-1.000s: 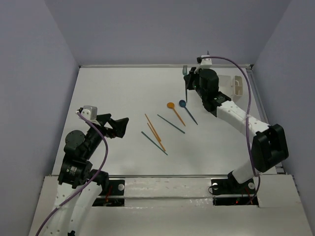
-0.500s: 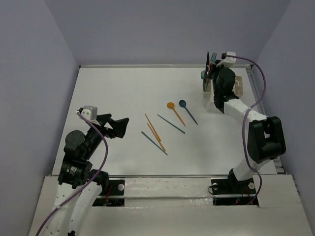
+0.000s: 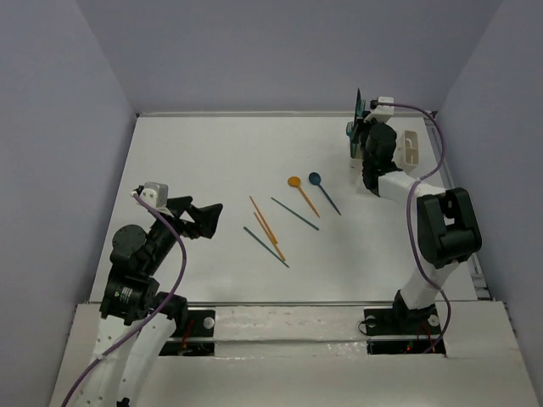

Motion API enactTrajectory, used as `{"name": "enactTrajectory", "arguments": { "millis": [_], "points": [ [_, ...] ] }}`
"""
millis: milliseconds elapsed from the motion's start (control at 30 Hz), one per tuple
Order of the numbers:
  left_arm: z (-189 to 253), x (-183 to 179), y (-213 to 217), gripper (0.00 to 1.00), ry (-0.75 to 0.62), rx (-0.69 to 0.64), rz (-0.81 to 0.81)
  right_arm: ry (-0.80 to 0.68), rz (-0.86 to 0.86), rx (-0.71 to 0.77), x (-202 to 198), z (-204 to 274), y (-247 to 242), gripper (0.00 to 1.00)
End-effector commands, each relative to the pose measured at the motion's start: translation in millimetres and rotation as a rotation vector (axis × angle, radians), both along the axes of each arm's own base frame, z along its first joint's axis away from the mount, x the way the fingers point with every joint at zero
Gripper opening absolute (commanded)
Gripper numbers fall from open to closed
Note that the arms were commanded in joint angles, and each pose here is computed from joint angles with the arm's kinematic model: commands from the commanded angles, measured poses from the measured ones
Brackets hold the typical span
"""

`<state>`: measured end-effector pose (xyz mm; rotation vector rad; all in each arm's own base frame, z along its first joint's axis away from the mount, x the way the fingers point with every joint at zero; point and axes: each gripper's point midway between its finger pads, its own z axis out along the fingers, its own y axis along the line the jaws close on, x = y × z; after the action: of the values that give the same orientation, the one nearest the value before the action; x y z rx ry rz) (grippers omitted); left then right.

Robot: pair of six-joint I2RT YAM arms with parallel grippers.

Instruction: Sort the eating utensils into containers

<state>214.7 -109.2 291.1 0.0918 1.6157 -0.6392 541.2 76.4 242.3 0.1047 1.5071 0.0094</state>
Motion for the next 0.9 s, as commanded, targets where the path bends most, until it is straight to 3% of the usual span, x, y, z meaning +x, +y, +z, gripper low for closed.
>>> {"name": "enactTrajectory", "arguments": {
  "millis": [0, 233, 433, 667, 867],
  "points": [
    [11, 1, -4, 0.99, -0.049, -0.009, -0.017, -0.066, 0.015, -0.002, -1, 9, 0, 0.02],
    [13, 0, -2, 0.99, -0.054, -0.012, -0.013, -0.030, 0.031, -0.007, -7, -1, 1, 0.23],
    [13, -1, -2, 0.99, -0.058, -0.014, -0.013, -0.040, 0.048, 0.011, -17, 11, 2, 0.54],
    [14, -3, -3, 0.99, -0.064, -0.016, -0.017, -0.022, 0.176, 0.084, -39, 40, 23, 0.59],
    [13, -2, -3, 0.99, -0.058, -0.014, -0.019, 0.134, 0.406, -0.030, -75, 21, 124, 0.67]
  ]
}}
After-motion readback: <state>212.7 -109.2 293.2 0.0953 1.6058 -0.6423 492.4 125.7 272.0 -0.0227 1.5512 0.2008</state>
